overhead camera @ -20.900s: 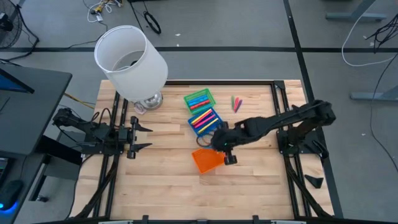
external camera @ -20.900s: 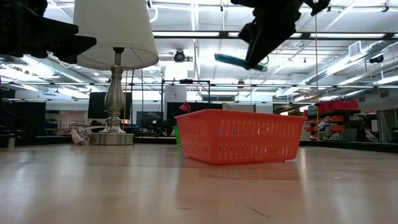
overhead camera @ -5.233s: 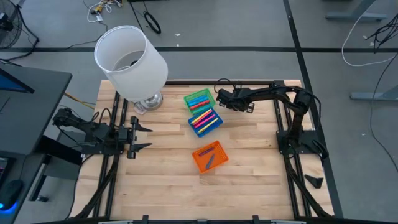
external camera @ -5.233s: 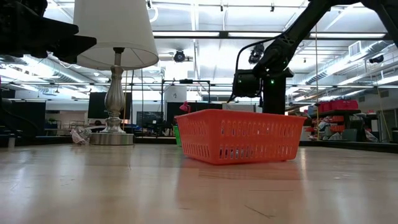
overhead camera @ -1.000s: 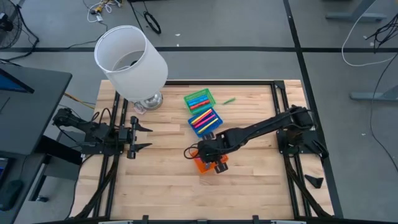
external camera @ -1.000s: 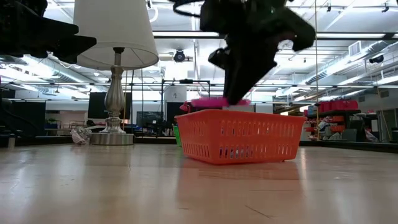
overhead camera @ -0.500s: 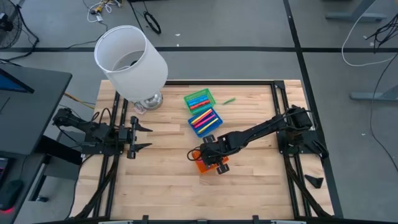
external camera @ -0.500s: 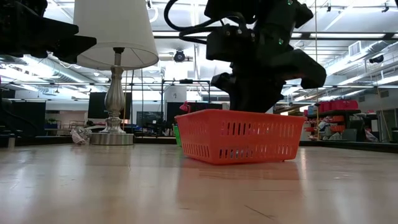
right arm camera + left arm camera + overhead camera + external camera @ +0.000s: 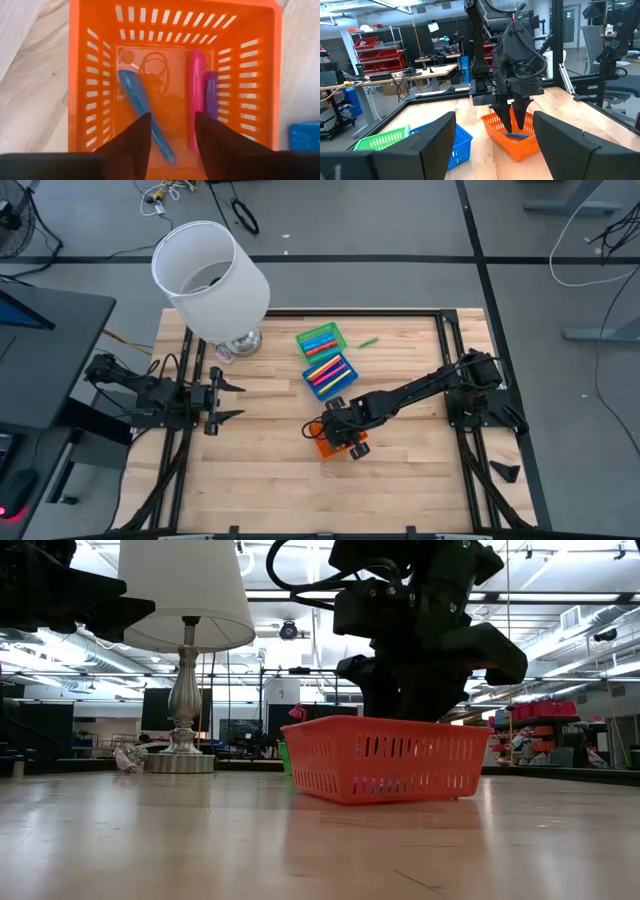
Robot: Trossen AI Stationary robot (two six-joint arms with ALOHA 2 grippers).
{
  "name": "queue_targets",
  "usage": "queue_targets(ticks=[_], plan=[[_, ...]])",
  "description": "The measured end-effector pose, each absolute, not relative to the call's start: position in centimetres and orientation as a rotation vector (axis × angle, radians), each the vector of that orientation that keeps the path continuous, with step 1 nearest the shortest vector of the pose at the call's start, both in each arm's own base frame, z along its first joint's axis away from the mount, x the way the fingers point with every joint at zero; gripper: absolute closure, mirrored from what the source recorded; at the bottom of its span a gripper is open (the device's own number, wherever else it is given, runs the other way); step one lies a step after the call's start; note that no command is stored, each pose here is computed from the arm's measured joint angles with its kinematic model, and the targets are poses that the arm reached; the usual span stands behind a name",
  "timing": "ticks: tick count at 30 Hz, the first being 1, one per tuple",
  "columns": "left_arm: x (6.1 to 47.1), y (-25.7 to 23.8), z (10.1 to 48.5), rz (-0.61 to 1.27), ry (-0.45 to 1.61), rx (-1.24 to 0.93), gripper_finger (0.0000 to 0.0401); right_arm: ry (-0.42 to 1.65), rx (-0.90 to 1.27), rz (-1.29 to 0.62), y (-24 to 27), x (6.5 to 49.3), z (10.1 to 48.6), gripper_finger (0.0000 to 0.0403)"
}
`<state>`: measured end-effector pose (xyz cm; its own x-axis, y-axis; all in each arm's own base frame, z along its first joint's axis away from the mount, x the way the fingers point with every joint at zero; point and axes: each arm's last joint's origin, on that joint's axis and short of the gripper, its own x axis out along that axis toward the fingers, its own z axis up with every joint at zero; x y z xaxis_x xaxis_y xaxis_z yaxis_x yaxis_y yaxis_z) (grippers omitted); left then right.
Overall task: Pick & Place Markers
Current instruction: Put the green marker pen into the orange bin
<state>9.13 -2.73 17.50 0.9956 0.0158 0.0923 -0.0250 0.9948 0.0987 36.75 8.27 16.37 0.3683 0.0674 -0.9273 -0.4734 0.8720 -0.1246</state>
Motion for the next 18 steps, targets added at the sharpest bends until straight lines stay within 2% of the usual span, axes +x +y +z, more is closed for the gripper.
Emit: queue_targets(ticks=[6, 18], plan=[[9.1, -2.7, 17.5, 0.021, -0.091, 0.101, 0.0128, 1.150, -0.387, 0.360, 8.3, 36.7, 16.4, 0.0217], [9.1, -2.7, 17.5, 0.020, -0.091, 0.100, 0.0128, 1.154, -0.104, 0.134, 6.9, 36.2, 20.2, 0.0214]])
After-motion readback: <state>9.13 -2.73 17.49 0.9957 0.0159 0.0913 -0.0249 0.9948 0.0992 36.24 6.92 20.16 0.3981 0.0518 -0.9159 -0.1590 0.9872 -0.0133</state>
